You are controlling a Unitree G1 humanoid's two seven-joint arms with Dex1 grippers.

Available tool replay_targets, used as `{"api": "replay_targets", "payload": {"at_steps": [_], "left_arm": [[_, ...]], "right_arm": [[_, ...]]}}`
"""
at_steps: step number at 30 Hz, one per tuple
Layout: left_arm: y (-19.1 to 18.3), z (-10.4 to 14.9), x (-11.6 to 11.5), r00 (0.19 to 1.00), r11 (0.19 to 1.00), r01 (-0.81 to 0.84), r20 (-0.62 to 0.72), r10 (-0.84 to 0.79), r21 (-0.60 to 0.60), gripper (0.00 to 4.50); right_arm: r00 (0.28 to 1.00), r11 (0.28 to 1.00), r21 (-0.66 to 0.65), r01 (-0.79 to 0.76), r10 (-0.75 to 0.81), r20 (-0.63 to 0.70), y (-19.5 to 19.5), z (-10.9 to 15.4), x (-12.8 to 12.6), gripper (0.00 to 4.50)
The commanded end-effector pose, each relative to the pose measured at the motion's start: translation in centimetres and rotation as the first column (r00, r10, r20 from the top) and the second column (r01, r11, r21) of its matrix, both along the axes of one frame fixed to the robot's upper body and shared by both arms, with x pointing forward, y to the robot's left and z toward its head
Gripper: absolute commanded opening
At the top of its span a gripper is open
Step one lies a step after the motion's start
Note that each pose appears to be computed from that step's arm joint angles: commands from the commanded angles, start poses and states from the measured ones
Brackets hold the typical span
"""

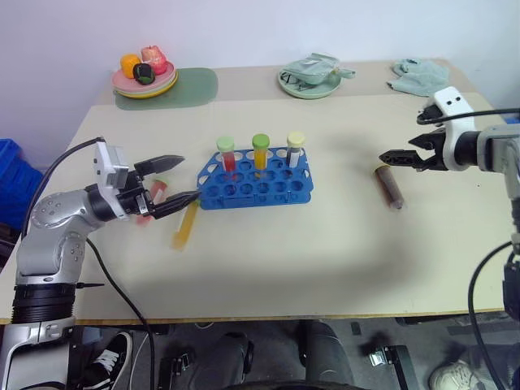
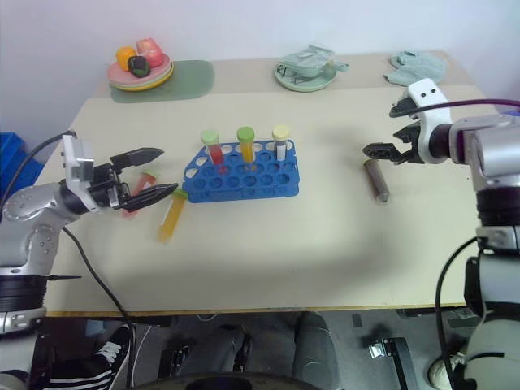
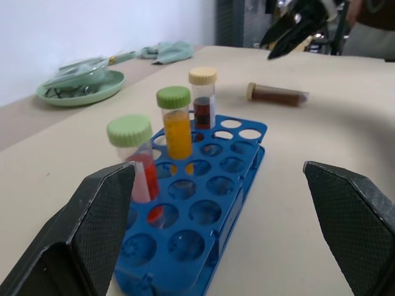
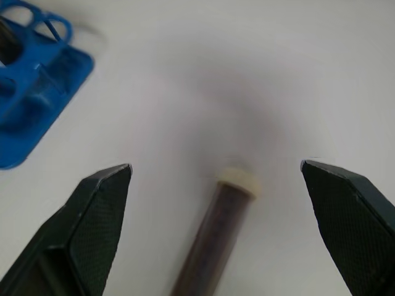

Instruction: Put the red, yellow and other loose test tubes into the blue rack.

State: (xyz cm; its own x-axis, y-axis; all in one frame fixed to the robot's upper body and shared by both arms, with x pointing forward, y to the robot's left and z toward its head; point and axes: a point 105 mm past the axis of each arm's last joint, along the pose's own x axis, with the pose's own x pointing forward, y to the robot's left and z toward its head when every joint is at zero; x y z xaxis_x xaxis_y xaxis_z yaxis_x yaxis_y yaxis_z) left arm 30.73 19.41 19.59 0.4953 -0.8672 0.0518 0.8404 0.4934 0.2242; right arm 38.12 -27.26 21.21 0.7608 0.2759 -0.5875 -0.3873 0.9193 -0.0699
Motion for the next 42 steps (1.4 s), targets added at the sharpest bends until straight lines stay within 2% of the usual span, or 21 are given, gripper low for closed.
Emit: {"api": "replay_targets", "payload": {"at_steps": [1, 3, 7, 17, 21, 29, 32, 36, 37, 42], "left_arm": [[-0.6, 0.8, -0.5, 0.999, 1.0, 0.017, 0.051, -0.018, 0.004, 4.46], [-0.7, 0.6, -0.7, 0.999, 1.0, 0.017, 0.048, -0.017, 0.003, 4.46], [-0.6, 0.2, -1.2, 0.999, 1.0, -0.002, 0.04, 0.002, -0.005, 4.46], [-0.3, -0.3, -2.1, 0.998, 0.999, -0.044, 0.032, 0.045, -0.016, 4.46], [-0.2, -0.5, -2.5, 0.998, 0.998, -0.06, 0.025, 0.06, -0.023, 4.46], [-0.3, -0.5, -3.1, 0.996, 0.996, -0.083, 0.026, 0.084, -0.031, 4.46], [-0.2, -0.5, -3.2, 0.996, 0.995, -0.09, 0.023, 0.091, -0.037, 4.5], [-0.3, -0.6, -3.4, 0.996, 0.995, -0.09, 0.019, 0.091, -0.034, 4.5], [-0.2, -0.5, -3.4, 0.996, 0.995, -0.092, 0.021, 0.092, -0.033, 4.5], [-0.1, -0.1, -2.8, 0.995, 0.996, -0.09, 0.038, 0.091, -0.025, 4.5]], "right_arm": [[0.981, 0.988, 0.001, 0.156, -0.154, -0.115, -1.1, -1.1, 0.7, 4.5], [0.967, 0.979, -0.045, 0.201, -0.206, -0.153, -1.7, -2.0, 1.0, 4.5], [0.933, 0.967, -0.03, 0.255, -0.254, -0.255, -1.7, -3.1, 1.0, 4.5], [0.917, 0.956, -0.091, 0.28, -0.294, -0.268, -1.1, -3.2, 2.1, 4.5], [0.901, 0.957, -0.095, 0.272, -0.288, -0.323, -0.3, -4.1, 2.0, 4.5], [0.909, 0.967, -0.119, 0.226, -0.253, -0.33, 0.7, -5.0, 2.4, 4.5], [0.906, 0.967, -0.122, 0.223, -0.252, -0.339, 0.7, -5.7, 2.4, 3.15], [0.911, 0.967, -0.126, 0.223, -0.252, -0.325, 0.7, -5.9, 2.5, 1.13], [0.914, 0.968, -0.115, 0.221, -0.247, -0.32, 0.8, -5.6, 2.6, 0.82], [0.945, 0.98, -0.006, 0.198, -0.192, -0.263, 1.9, -4.1, 3.4, 0.77]]}}
